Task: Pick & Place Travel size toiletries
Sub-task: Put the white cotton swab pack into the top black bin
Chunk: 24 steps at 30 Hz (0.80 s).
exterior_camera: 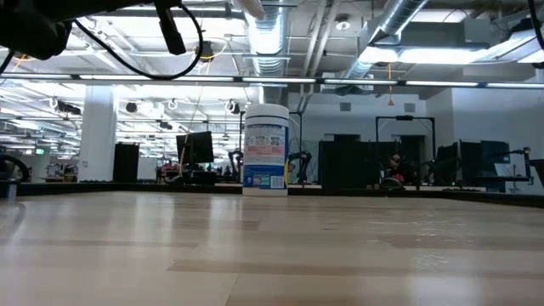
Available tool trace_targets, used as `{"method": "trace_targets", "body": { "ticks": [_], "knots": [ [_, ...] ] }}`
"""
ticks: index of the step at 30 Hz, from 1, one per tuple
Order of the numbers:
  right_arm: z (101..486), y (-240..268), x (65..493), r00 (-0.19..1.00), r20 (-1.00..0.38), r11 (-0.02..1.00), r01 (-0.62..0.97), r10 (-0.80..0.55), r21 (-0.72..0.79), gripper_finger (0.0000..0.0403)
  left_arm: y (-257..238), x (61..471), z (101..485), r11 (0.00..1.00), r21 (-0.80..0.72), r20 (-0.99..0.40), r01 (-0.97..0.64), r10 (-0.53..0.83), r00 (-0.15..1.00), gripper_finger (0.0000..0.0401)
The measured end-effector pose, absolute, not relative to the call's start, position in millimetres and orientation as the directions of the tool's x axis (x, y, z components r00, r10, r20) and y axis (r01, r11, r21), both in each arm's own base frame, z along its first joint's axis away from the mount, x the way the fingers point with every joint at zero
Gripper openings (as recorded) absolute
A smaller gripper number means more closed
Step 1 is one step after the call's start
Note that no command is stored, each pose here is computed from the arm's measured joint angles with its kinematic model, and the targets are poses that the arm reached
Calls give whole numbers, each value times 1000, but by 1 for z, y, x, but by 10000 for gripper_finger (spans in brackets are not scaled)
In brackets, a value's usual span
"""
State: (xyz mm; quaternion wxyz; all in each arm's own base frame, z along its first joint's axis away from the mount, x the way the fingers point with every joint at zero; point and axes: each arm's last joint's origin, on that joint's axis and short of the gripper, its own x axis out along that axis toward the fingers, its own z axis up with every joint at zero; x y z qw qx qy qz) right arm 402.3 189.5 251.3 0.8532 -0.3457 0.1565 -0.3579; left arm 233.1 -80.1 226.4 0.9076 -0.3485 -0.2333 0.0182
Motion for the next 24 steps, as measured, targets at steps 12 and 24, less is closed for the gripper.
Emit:
{"method": "trace_targets", "body": {
  "ticks": [12, 24],
  "knots": [
    [263, 181, 409, 739, 29, 545, 522, -673, -656, 164, -80, 234, 226, 773, -625, 404, 109, 200, 893, 0],
    [265, 177, 410, 737, 39, 551, 538, -675, -637, 57, -72, 238, 224, 813, -576, 394, 83, 187, 900, 1]
  ]
}}
